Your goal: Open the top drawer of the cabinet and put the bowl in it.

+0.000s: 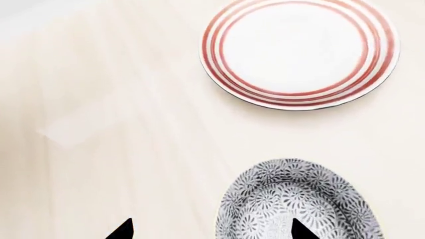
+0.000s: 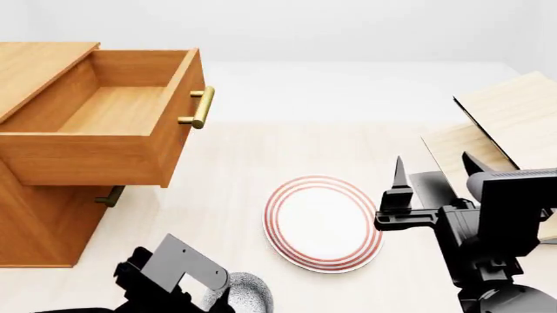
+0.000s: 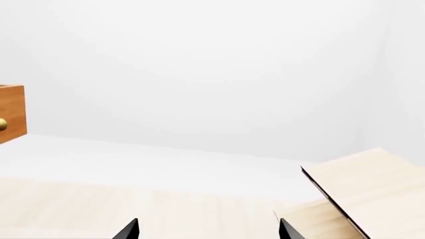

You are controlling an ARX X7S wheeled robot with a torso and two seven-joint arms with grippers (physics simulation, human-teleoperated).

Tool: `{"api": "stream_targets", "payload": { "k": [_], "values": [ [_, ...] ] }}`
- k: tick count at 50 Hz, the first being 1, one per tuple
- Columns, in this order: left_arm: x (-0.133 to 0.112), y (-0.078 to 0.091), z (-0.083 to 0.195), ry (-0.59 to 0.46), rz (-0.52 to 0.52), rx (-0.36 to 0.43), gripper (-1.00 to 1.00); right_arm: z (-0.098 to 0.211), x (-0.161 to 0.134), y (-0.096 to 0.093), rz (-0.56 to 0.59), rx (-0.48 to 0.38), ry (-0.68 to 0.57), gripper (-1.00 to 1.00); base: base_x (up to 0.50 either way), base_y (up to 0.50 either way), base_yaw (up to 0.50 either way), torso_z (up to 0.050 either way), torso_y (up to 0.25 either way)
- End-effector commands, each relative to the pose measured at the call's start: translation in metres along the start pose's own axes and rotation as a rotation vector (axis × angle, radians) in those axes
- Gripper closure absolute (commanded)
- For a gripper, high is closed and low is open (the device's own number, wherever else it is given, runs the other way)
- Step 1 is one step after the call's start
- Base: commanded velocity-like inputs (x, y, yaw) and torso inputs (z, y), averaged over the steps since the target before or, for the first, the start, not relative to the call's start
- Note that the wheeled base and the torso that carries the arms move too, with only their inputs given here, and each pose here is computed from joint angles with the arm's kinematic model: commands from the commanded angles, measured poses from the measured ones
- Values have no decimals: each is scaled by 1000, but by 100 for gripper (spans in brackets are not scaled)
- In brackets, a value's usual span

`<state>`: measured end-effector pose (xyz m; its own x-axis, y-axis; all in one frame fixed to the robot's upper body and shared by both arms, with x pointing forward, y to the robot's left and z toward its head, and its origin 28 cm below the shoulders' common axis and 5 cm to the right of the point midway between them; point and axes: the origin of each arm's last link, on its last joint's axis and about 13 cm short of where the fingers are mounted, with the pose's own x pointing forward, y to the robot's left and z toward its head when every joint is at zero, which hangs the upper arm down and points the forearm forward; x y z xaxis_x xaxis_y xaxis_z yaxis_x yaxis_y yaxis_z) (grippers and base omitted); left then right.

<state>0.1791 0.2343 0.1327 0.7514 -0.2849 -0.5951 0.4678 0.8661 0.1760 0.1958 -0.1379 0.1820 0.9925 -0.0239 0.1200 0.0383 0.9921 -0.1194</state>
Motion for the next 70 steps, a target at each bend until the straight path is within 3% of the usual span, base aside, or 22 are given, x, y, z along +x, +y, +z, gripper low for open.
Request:
{"api": "stream_targets", "payload": {
  "k": [1,27,42,70],
  "values": [
    [10,3,0,11,7,-47,-100,0,2,-2,-3,13,-10,-100,0,0,0,0,0],
    [33,14,0,140,19,-72,-100,-4,5,-1,-3,14,0,-100,0,0,0,0,0],
    [54,16,5,196,1,-31,-100,-12,8,-1,-6,16,18,-100,0,0,0,0,0],
    [66,10,-1,237,-35,-23,-100,-16,10,0,-6,19,27,-100,0,0,0,0,0]
  ]
}}
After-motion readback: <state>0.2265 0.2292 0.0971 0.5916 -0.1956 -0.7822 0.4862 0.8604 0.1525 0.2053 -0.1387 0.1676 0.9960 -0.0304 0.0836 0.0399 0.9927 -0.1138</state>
